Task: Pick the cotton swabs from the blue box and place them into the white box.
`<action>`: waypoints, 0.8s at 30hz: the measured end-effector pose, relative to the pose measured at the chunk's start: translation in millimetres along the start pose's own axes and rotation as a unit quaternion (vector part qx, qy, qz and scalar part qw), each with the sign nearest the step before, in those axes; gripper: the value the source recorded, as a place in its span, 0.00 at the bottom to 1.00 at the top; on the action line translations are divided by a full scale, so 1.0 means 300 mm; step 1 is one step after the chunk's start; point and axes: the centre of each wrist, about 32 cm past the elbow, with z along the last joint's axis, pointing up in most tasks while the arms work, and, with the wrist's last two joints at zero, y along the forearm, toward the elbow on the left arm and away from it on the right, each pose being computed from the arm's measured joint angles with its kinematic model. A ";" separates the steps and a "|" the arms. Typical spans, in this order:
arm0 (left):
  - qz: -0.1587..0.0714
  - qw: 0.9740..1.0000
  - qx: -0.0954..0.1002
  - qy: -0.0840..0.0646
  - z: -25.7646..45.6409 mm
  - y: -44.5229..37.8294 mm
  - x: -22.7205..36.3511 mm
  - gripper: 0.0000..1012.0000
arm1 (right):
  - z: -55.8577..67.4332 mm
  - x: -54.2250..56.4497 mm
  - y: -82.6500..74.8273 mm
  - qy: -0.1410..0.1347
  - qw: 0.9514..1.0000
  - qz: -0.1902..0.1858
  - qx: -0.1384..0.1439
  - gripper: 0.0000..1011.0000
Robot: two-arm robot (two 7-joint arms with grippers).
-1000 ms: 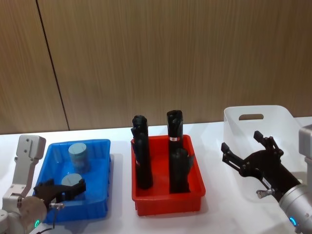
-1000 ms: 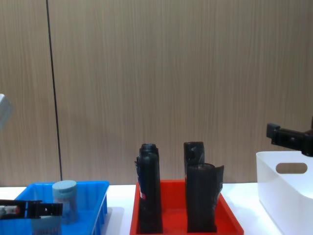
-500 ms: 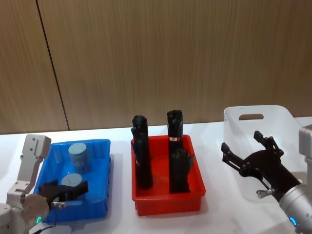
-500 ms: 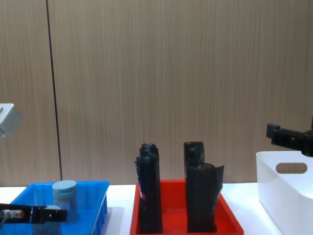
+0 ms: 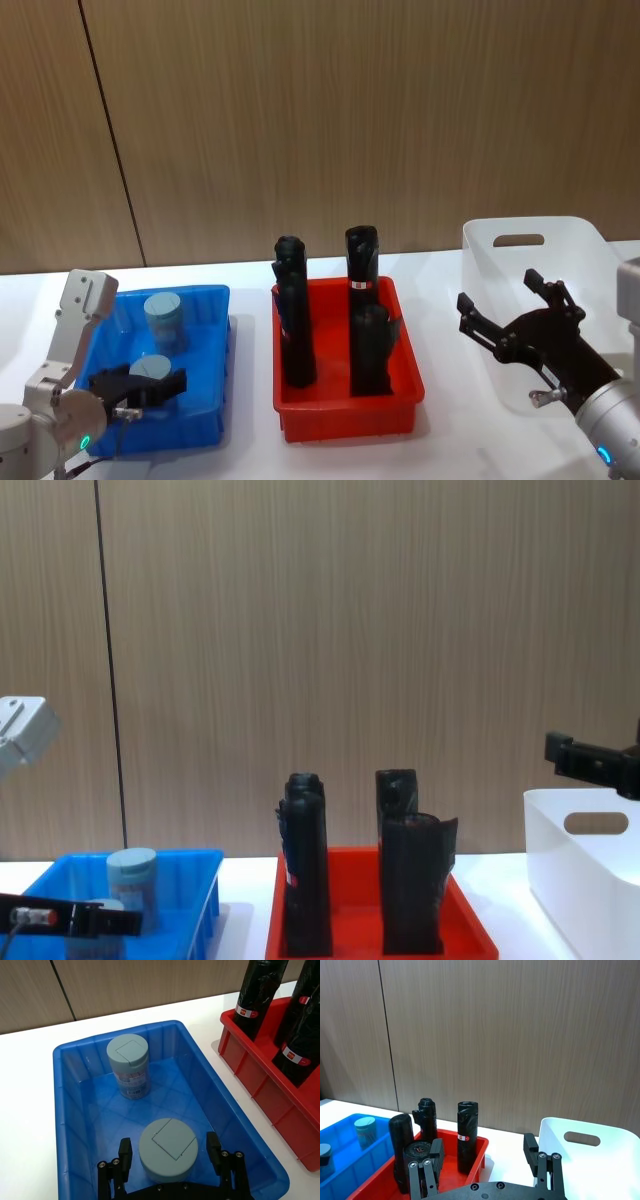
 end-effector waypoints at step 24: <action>-0.012 0.999 -0.030 -0.013 0.006 0.013 -0.006 0.66 | 0.000 0.000 0.000 0.000 1.000 0.000 0.000 0.99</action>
